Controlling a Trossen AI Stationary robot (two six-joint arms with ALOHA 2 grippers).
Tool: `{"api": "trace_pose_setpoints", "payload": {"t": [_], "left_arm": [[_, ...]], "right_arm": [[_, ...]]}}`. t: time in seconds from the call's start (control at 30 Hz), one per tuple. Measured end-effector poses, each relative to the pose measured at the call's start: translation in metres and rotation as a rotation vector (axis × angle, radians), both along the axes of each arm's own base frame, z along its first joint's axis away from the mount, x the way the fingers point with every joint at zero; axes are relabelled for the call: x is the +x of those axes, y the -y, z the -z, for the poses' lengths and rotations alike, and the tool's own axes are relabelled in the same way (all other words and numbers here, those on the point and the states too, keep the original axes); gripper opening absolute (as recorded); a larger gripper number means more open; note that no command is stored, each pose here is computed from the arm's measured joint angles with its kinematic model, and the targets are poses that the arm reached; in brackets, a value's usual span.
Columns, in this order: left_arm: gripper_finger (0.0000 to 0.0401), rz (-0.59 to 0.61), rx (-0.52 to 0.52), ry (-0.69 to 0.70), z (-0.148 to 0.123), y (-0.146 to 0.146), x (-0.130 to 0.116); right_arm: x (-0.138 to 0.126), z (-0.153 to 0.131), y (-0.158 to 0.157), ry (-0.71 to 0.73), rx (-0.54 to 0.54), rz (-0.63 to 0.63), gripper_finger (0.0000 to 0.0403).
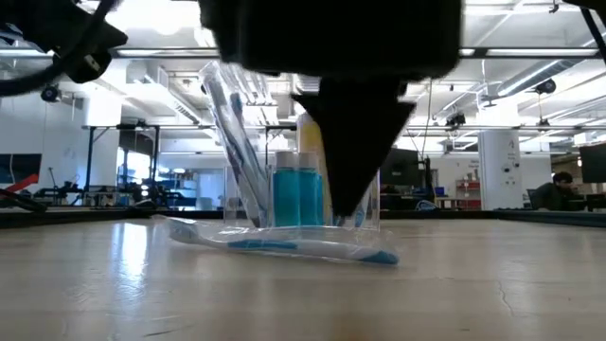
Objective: Pick & Place toothbrushing station
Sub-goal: Put the blue toothbrush into the transparent organizer
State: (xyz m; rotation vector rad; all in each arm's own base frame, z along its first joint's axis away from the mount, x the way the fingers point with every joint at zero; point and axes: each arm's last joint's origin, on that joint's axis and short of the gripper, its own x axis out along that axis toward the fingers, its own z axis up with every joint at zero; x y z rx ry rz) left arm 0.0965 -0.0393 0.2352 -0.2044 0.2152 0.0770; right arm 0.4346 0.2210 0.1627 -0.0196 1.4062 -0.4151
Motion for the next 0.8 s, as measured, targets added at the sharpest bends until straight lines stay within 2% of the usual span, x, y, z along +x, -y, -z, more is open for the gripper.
{"api": "trace_pose_setpoints", "payload": {"t": [0.1, 0.3, 0.4, 0.53, 0.8], "left_arm": [[0.0015, 0.000, 0.001, 0.000, 0.000, 0.000, 0.000], [0.0016, 0.000, 0.001, -0.001, 0.000, 0.000, 0.000], [0.0016, 0.000, 0.001, -0.001, 0.000, 0.000, 0.000], [0.0016, 0.000, -0.003, 0.000, 0.000, 0.000, 0.000], [0.0016, -0.001, 0.001, -0.008, 0.001, 0.000, 0.000]], "right_arm": [[0.000, -0.010, 0.002, 0.039, -0.019, -0.003, 0.0008], [0.011, -0.046, -0.003, 0.247, 0.053, -0.125, 0.0009], [0.023, -0.054, 0.003, 0.330, 0.101, -0.139, 0.0023], [0.040, -0.050, 0.023, 0.349, 0.200, -0.148, 0.0076], [0.057, -0.018, 0.058, 0.265, 0.234, -0.073, 0.0193]]}}
